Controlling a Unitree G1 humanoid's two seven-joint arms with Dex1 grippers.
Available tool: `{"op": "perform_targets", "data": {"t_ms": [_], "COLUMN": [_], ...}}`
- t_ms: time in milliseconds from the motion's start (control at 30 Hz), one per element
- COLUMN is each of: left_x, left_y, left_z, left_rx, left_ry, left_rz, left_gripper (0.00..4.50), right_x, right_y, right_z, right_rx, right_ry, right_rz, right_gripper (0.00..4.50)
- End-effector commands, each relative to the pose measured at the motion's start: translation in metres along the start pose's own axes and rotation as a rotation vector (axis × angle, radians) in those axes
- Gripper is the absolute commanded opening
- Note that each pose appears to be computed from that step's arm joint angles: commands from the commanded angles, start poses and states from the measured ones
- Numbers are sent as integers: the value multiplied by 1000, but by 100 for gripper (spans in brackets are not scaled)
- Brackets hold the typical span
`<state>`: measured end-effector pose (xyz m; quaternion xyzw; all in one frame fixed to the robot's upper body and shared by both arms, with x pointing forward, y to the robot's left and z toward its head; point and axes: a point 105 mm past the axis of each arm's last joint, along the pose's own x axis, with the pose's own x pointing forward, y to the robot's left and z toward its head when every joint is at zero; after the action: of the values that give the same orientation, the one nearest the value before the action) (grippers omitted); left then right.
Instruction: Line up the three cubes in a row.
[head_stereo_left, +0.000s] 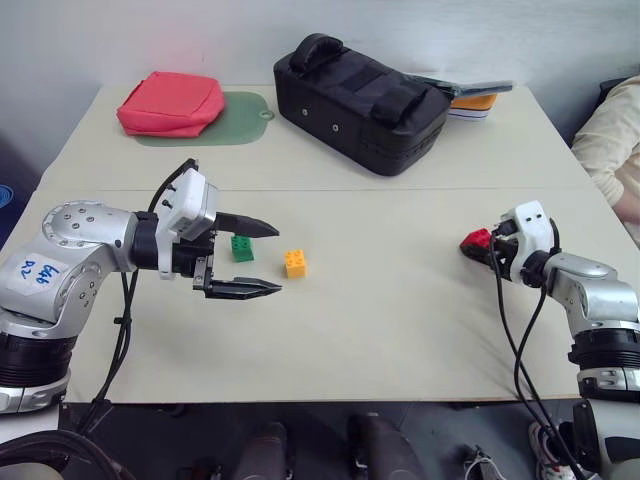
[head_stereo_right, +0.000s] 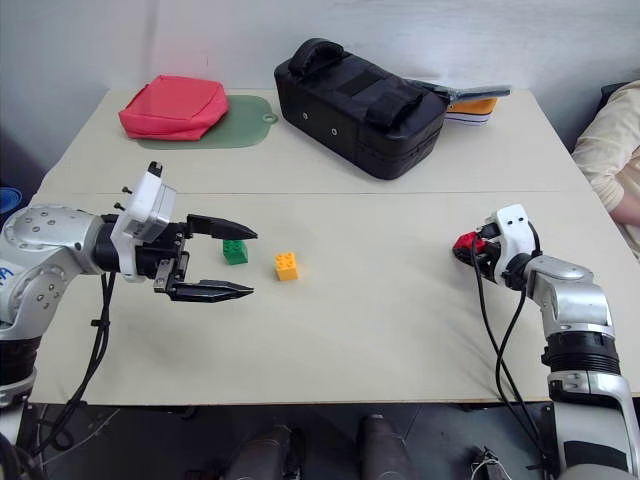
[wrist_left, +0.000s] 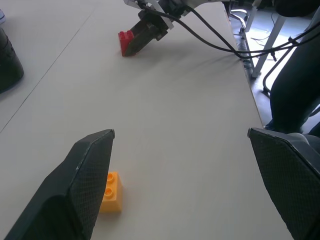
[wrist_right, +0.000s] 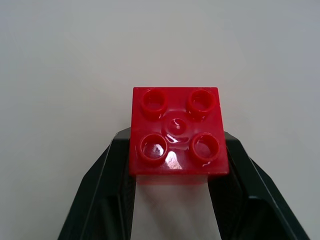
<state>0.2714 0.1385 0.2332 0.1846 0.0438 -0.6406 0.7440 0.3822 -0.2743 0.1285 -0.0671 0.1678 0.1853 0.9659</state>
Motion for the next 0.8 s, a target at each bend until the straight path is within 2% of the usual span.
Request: {"op": "perform_targets", "data": {"t_ms": [33, 100, 167, 267, 367, 533, 800], "left_x": [-2, -1, -2, -3, 1, 6, 6], "left_y": [0, -5, -9, -12, -20, -35, -43], "left_z": [8, 5, 1, -3, -10, -19, -23], "left_rx": [46, 32, 26, 28, 36, 47, 75], "left_ry": [-10, 1, 19, 45, 76, 109, 140], "left_rz": [8, -21, -46, -70, -121, -192, -218], "left_gripper": [450, 450, 450, 450, 450, 450, 450], "right_x": [-7, -20, -36, -52, -74, -80, -73], "right_y": [0, 30, 61, 91, 127, 152, 168], "right_z": [17, 34, 40, 35, 15, -5, -34], "right_rx": [-37, -138, -259, -388, -547, -631, -639], "right_ry": [-59, -140, -162, -122, -29, 5, 47], "right_rz": [28, 238, 426, 605, 841, 947, 1005], "right_gripper": [151, 151, 151, 151, 151, 151, 151]}}
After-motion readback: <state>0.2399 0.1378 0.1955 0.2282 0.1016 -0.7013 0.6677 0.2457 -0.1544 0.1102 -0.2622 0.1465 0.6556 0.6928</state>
